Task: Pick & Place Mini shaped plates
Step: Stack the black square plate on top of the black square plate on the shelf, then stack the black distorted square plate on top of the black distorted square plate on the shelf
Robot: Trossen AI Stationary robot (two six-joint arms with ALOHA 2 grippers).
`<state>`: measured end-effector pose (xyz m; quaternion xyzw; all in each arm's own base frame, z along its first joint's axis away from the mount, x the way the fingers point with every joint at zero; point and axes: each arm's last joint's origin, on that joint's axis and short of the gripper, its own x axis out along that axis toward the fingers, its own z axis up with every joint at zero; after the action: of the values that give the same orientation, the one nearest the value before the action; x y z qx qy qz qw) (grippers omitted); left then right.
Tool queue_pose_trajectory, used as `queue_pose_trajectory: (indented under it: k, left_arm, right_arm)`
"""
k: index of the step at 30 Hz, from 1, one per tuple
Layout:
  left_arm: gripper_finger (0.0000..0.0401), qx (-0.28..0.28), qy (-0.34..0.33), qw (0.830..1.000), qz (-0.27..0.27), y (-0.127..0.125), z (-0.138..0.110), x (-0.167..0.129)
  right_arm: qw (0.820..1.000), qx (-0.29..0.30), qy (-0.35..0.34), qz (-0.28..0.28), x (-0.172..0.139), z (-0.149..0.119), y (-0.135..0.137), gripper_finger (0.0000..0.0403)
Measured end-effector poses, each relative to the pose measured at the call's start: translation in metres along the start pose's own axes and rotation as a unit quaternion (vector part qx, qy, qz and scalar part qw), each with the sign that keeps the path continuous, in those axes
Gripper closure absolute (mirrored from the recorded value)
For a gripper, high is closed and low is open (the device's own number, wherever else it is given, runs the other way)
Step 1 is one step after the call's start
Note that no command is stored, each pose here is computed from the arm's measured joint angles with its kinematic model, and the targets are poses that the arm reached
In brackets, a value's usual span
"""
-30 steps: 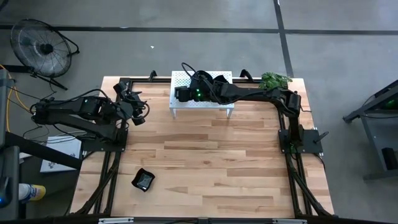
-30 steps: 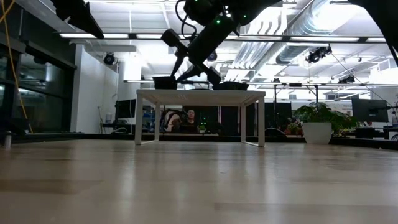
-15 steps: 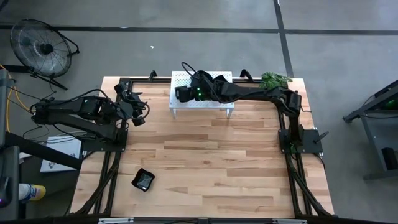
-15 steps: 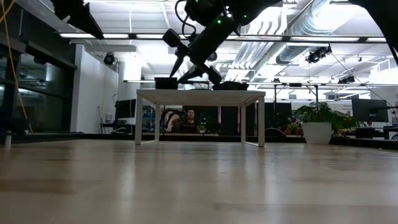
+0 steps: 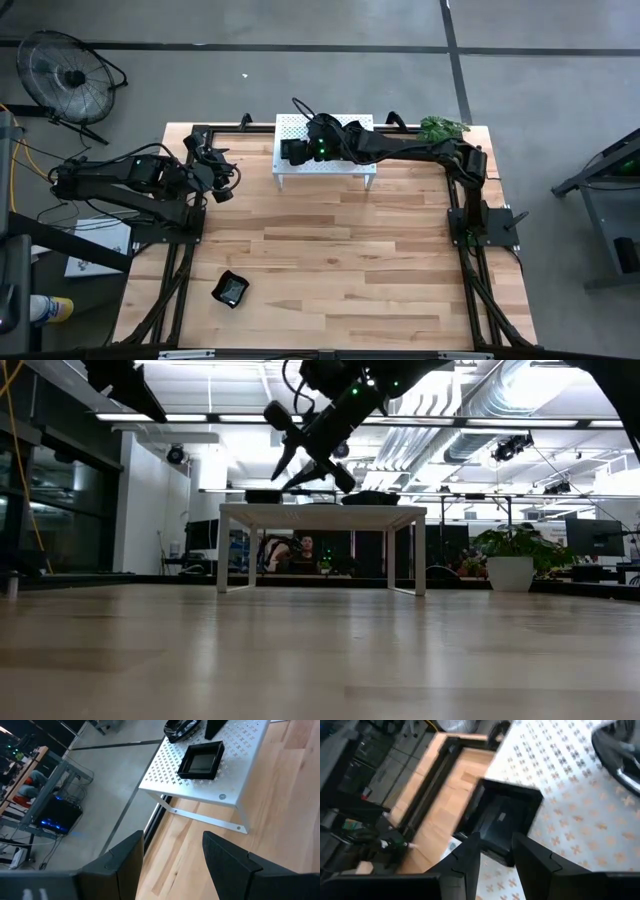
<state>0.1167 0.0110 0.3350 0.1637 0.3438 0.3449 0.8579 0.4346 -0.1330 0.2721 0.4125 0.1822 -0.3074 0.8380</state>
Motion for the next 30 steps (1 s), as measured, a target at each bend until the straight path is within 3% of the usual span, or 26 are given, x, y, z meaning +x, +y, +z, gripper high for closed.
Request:
queue_pose_trajectory:
  k: [7, 14, 21, 30]
  left_arm:
    - [0.0203, 0.001, 0.001, 1.0, -0.002, 0.0, 0.0, 0.0]
    - [0.0203, 0.004, 0.008, 1.0, -0.014, -0.001, -0.002, 0.0]
    - [0.0203, 0.003, 0.02, 0.999, -0.038, -0.002, -0.005, 0.0]
    - [0.0203, -0.003, 0.025, 0.995, -0.099, -0.005, -0.005, -0.001]
  right_arm:
    - [1.0, -0.023, -0.01, 0.011, -0.022, 0.01, 0.007, 0.0295]
    - [0.993, -0.116, 0.013, -0.012, -0.064, 0.014, 0.012, 0.0295]
    - [0.974, -0.21, 0.029, -0.076, -0.11, 0.002, 0.018, 0.0295]
    - [0.944, -0.311, 0.052, -0.097, -0.15, -0.027, 0.033, 0.0295]
